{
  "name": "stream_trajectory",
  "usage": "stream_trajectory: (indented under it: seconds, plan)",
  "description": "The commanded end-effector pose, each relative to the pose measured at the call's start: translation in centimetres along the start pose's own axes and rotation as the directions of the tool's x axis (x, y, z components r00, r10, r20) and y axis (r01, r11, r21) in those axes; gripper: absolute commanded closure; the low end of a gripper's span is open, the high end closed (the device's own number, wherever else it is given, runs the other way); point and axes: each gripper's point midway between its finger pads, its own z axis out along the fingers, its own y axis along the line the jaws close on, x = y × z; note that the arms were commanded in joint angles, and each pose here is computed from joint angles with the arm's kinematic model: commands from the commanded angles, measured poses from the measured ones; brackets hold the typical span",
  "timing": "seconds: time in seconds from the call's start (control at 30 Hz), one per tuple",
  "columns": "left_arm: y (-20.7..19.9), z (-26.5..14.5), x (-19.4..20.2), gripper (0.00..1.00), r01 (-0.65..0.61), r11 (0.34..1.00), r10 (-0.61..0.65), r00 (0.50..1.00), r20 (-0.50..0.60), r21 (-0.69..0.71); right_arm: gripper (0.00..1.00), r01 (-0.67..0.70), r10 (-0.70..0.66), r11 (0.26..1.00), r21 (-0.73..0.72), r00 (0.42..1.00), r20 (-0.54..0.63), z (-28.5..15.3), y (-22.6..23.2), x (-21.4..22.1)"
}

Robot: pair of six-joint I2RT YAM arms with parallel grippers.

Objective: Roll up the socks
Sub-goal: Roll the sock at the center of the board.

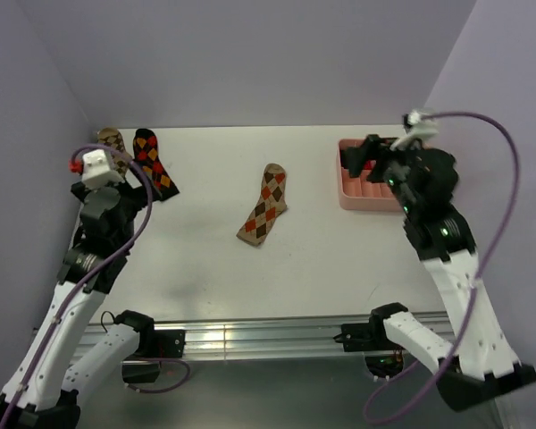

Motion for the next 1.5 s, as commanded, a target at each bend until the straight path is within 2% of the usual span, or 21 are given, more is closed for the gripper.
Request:
stream_trajectory:
  seconds: [0.0, 0.17, 0.23, 0.3, 0.37, 0.53, 0.57, 0.67, 0.73, 0.93, 1.1, 1.17, 1.23, 1.3, 1.4, 1.47]
  plan:
    - [-3.0, 1.2, 4.4, 0.01, 0.021, 0.993, -0.003, 0.989, -0.149, 0.117, 0.15, -0.081, 0.039, 0.981, -0.177, 0.973, -0.226, 2.9, 3.8, 5.9]
    - [-3.1, 2.2, 9.3, 0.01, 0.011, 0.995, 0.016, 0.963, -0.267, 0.102, 0.17, -0.008, -0.081, 0.978, -0.21, 0.908, -0.41, 7.6, 7.9, 13.6]
    - [-2.8, 2.3, 10.4, 0.01, 0.004, 0.995, 0.024, 0.96, -0.279, 0.097, 0.18, 0.002, -0.116, 0.974, -0.225, 0.863, -0.492, 9.4, 9.2, 17.0]
    - [-2.6, 2.4, 12.0, 0.0, -0.011, 0.994, 0.042, 0.956, -0.289, 0.109, 0.2, -0.001, -0.147, 0.962, -0.274, 0.841, -0.52, 10.3, 11.2, 19.2]
    - [-2.1, 2.4, 13.9, 0.0, -0.025, 0.993, 0.058, 0.951, -0.304, 0.113, 0.25, 0.025, -0.205, 0.951, -0.307, 0.796, -0.57, 11.6, 12.1, 22.7]
    - [-1.9, 2.9, 15.3, 0.01, -0.047, 0.992, 0.082, 0.948, -0.307, 0.118, 0.38, 0.076, -0.33, 0.921, -0.381, 0.67, -0.665, 12.8, 14.5, 31.0]
    - [-1.9, 2.9, 15.0, 0.01, -0.051, 0.992, 0.084, 0.947, -0.309, 0.111, 0.44, 0.085, -0.344, 0.918, -0.386, 0.655, -0.673, 12.8, 14.6, 32.0]
    - [-1.6, 3.1, 15.4, 0.0, -0.072, 0.993, 0.098, 0.944, -0.315, 0.094, 0.49, 0.114, -0.379, 0.911, -0.395, 0.606, -0.699, 12.3, 14.8, 35.5]
    - [-1.3, 3.2, 15.1, 0.01, -0.084, 0.992, 0.108, 0.946, -0.306, 0.09, 0.5, 0.139, -0.432, 0.889, -0.435, 0.565, -0.703, 11.3, 15.2, 37.8]
    - [-1.1, 3.3, 14.6, 0.0, -0.097, 0.992, 0.116, 0.952, -0.283, 0.08, 0.52, 0.176, -0.518, 0.847, -0.502, 0.49, -0.701, 9.0, 15.7, 42.3]
    - [-1.0, 3.3, 14.4, 0.01, -0.096, 0.993, 0.112, 0.956, -0.272, 0.074, 0.54, 0.184, -0.565, 0.819, -0.543, 0.42, -0.71, 6.2, 16.0, 44.4]
    - [-1.0, 3.3, 14.4, 0.0, -0.095, 0.993, 0.111, 0.956, -0.271, 0.07, 0.56, 0.177, -0.571, 0.815, -0.552, 0.41, -0.711, 5.7, 16.2, 44.2]
    - [-1.0, 3.3, 14.2, 0.01, -0.093, 0.993, 0.108, 0.958, -0.267, 0.07, 0.57, 0.172, -0.561, 0.82, -0.546, 0.43, -0.708, 5.4, 16.8, 42.5]
    - [-1.0, 3.3, 14.2, 0.0, -0.09, 0.993, 0.105, 0.958, -0.265, 0.071, 0.57, 0.163, -0.553, 0.817, -0.553, 0.492, -0.672, 5.4, 18.3, 39.6]
    - [-1.0, 3.3, 14.1, 0.01, -0.088, 0.993, 0.104, 0.96, -0.26, 0.073, 0.51, 0.176, -0.537, 0.82, -0.544, 0.563, -0.628, 5.5, 19.4, 36.2]
    - [-0.9, 3.4, 14.0, 0.01, -0.09, 0.994, 0.104, 0.96, -0.26, 0.067, 0.48, 0.209, -0.553, 0.811, -0.546, 0.582, -0.597, 5.0, 19.4, 35.2]
